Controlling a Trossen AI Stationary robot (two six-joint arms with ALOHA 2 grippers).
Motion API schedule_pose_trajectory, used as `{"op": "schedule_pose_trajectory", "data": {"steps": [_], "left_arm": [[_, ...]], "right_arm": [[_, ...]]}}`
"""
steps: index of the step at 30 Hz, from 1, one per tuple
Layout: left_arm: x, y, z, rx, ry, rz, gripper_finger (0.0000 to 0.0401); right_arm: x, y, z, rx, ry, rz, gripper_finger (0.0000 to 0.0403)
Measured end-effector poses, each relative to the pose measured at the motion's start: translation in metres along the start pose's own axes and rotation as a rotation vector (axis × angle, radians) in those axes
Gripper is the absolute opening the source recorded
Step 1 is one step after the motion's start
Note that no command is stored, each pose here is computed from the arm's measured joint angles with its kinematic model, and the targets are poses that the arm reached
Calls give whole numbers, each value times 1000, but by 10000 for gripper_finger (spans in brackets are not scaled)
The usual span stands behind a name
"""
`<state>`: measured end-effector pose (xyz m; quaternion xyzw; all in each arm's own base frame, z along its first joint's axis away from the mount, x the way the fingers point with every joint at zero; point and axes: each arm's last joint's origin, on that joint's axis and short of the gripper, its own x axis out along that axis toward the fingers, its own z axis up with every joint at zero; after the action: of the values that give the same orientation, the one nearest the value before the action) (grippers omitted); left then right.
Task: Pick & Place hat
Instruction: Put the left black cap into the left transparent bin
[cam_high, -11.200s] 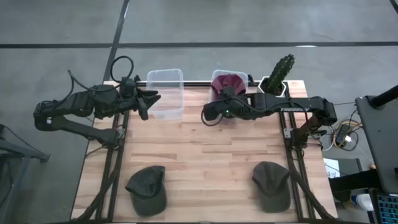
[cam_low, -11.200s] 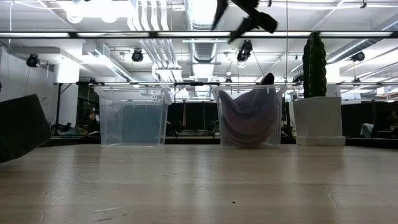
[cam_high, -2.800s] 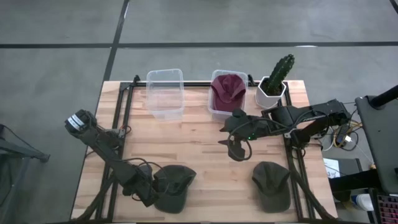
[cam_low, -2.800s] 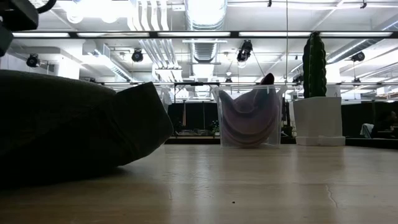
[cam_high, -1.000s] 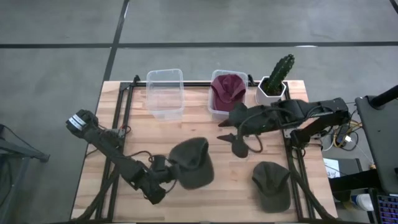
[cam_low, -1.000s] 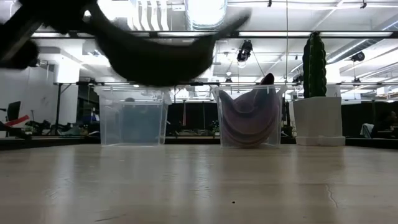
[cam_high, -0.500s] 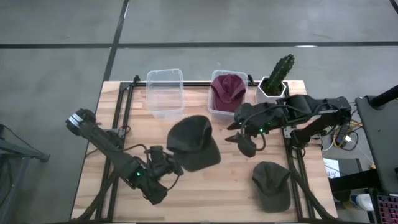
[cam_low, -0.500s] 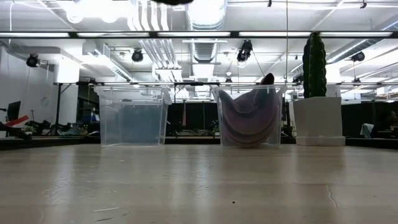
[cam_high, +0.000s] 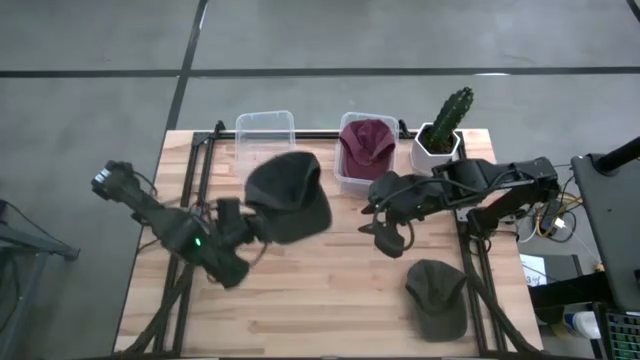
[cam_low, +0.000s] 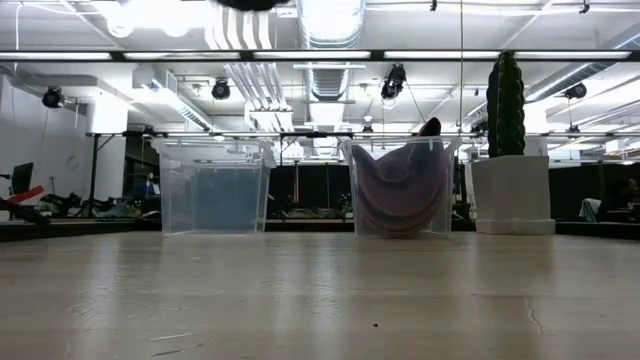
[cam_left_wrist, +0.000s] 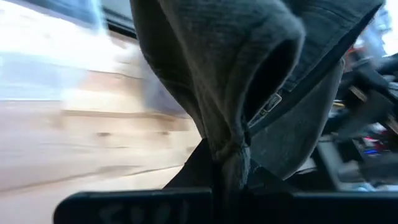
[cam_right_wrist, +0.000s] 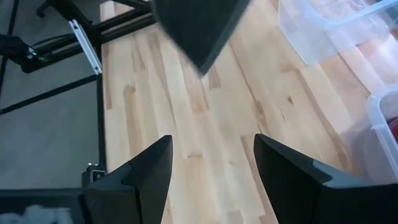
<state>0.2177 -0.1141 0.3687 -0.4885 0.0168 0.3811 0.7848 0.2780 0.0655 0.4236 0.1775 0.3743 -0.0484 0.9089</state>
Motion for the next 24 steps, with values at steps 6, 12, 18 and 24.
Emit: {"op": "schedule_pose_trajectory", "data": {"steps": [6, 12, 18, 24], "left_arm": [[7, 18, 55, 2, 71, 176, 7], [18, 32, 103, 55, 31, 281, 7], [36, 49, 146, 152, 82, 404, 7], [63, 70, 184, 186, 140, 503, 7]], "right_arm": [[3, 0, 0, -36, 4, -4, 219], [4, 3, 6, -67, -54, 18, 219], [3, 4, 12, -81, -134, -7, 219], [3, 2, 14, -59, -173, -67, 219]]}}
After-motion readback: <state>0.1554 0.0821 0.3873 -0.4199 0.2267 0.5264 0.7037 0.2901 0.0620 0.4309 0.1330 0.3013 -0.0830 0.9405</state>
